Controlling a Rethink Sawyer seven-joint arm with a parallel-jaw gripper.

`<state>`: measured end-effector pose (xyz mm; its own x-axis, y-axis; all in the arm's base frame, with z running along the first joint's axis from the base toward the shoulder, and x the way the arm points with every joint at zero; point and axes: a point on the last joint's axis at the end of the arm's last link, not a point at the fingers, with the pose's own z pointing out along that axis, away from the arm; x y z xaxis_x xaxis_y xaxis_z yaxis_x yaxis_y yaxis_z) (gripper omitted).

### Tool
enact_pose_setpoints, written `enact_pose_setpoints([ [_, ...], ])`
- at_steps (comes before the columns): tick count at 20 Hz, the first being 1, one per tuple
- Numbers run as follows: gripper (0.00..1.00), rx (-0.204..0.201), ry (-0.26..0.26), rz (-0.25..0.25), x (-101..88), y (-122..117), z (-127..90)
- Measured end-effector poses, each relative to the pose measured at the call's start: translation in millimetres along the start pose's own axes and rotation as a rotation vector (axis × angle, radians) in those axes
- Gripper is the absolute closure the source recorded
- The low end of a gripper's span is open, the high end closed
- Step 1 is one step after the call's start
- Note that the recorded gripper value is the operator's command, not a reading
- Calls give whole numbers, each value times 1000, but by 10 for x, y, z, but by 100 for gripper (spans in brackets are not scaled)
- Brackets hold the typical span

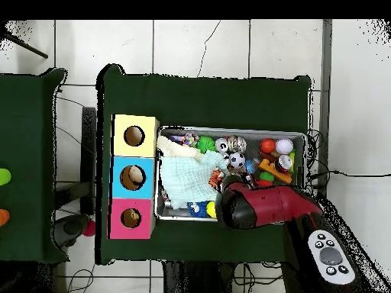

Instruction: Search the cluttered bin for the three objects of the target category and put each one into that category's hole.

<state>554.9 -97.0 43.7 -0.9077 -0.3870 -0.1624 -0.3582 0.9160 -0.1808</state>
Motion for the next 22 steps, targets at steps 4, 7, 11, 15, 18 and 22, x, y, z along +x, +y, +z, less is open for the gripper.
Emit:
enact_pose_setpoints([
  [4,0,-3,-1,5,-21,41,-48],
  [7,0,0,-4,9,-75,60,-125],
  [11,0,15,2,32,-331,104,-419],
  [15,0,22,10,40,-502,164,-635],
  [18,0,34,-2,41,-627,193,-790],
  [22,0,40,-20,45,-662,178,-822],
])
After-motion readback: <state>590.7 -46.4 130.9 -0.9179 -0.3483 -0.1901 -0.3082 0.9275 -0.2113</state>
